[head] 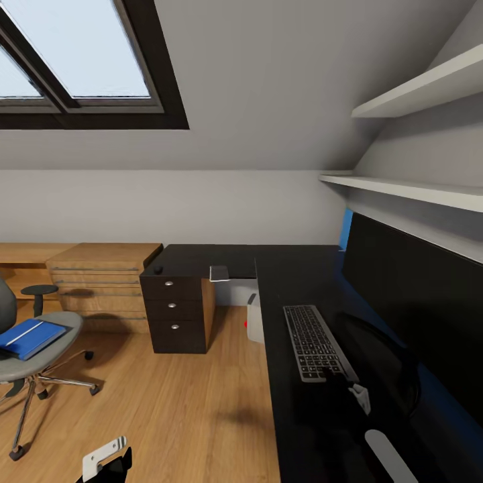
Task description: In the bedroom, organize the workspace by keeping the computer under the desk, ensuring the monitor is on the desk, placing the keyboard on the desk next to the monitor, placing the mouse on the desk next to the keyboard, moving the folder from the swivel chair onto the desk next to the mouse, stacking the notebook on top of the folder with the pen on top of the notebook, and positioning the swivel chair next to the desk.
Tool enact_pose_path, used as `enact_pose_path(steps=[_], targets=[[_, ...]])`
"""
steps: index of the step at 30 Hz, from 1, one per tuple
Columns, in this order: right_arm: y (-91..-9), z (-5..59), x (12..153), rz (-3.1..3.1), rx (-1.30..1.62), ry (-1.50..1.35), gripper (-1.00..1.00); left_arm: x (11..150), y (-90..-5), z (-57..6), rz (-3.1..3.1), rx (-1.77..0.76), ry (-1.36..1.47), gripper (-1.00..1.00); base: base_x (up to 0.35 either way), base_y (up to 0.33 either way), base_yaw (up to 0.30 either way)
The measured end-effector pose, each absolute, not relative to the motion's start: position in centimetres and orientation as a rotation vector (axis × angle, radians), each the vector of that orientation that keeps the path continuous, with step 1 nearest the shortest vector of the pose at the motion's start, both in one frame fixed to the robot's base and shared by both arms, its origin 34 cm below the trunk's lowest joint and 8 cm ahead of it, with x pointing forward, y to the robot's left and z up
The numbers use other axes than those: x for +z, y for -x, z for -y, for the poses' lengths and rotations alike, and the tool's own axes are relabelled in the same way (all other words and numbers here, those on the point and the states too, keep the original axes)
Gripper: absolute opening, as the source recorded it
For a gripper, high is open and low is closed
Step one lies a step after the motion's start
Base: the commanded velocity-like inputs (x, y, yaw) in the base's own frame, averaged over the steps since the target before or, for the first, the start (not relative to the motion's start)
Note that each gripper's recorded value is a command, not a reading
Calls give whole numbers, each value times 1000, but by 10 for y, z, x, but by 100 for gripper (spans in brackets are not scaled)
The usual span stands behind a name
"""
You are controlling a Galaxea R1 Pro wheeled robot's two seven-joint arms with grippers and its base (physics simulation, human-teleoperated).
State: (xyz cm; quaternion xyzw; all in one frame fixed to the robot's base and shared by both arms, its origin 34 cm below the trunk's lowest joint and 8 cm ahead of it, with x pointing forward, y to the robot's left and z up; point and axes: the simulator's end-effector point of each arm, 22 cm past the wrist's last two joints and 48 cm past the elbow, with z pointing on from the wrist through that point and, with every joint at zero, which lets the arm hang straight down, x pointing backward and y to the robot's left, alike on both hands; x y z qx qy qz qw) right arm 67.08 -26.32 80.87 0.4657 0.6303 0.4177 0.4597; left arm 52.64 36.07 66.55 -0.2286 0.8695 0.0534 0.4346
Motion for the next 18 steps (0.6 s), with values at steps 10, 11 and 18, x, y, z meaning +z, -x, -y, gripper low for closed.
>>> enact_pose_path(steps=[10, 11, 18], targets=[[-671, 269, 809, -1538, 1022, -1163, -100, 666, -526, -361, -2165, 132, 569, 100, 0, 0, 0], [-671, 270, 809, -1538, 1022, -1163, -100, 666, -526, -361, -2165, 132, 569, 100, 0, 0, 0], [-671, 270, 809, -1538, 1023, -1164, -100, 666, -526, -361, -2165, 132, 569, 100, 0, 0, 0]])
